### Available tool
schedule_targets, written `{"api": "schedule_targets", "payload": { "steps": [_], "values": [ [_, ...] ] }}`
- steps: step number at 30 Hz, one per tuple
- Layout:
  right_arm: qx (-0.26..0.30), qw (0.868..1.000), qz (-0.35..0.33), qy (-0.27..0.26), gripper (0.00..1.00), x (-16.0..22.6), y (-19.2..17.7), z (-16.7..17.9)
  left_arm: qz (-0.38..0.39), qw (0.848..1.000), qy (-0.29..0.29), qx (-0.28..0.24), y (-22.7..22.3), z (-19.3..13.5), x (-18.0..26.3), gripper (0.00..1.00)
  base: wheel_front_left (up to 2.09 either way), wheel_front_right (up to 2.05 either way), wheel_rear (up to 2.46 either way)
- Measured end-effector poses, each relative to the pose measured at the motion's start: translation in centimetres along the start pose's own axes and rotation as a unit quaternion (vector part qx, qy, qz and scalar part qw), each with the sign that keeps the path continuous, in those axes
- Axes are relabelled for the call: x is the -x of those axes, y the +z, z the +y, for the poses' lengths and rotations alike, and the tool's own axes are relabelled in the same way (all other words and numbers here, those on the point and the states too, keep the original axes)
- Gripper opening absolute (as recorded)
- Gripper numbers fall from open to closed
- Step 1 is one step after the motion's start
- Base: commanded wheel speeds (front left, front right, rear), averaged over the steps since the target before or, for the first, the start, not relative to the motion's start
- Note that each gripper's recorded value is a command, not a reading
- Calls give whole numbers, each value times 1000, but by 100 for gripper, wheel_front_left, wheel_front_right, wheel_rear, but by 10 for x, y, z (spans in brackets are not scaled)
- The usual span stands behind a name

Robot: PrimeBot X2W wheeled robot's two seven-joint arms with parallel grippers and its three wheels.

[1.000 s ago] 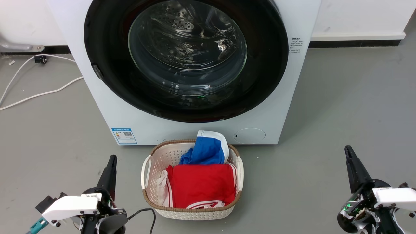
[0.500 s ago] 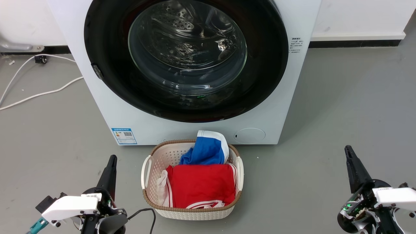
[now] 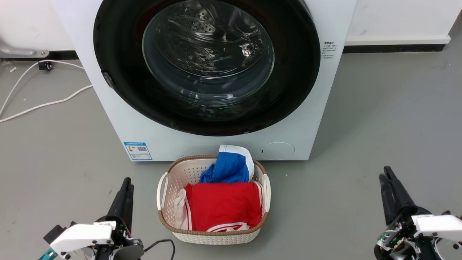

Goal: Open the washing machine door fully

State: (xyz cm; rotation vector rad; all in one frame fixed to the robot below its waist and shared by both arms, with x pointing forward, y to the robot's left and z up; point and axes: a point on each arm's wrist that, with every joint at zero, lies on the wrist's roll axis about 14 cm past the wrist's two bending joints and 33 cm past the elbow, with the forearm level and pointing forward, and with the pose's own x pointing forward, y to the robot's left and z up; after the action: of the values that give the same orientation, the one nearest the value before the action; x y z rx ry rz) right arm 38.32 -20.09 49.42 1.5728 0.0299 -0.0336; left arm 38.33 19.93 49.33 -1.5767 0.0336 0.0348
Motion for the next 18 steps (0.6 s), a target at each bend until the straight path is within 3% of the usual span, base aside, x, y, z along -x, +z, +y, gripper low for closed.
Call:
{"api": "schedule_targets", "payload": {
  "steps": [11, 18],
  "values": [
    [18, 1000, -9, 6, 100, 2, -2, 4, 4, 1000, 0, -10, -13, 0, -1, 100, 0, 0, 0],
    [67, 998, -12, 12, 100, 1, -1, 9, 4, 998, -15, -54, -17, -11, -4, 100, 0, 0, 0]
  ]
}}
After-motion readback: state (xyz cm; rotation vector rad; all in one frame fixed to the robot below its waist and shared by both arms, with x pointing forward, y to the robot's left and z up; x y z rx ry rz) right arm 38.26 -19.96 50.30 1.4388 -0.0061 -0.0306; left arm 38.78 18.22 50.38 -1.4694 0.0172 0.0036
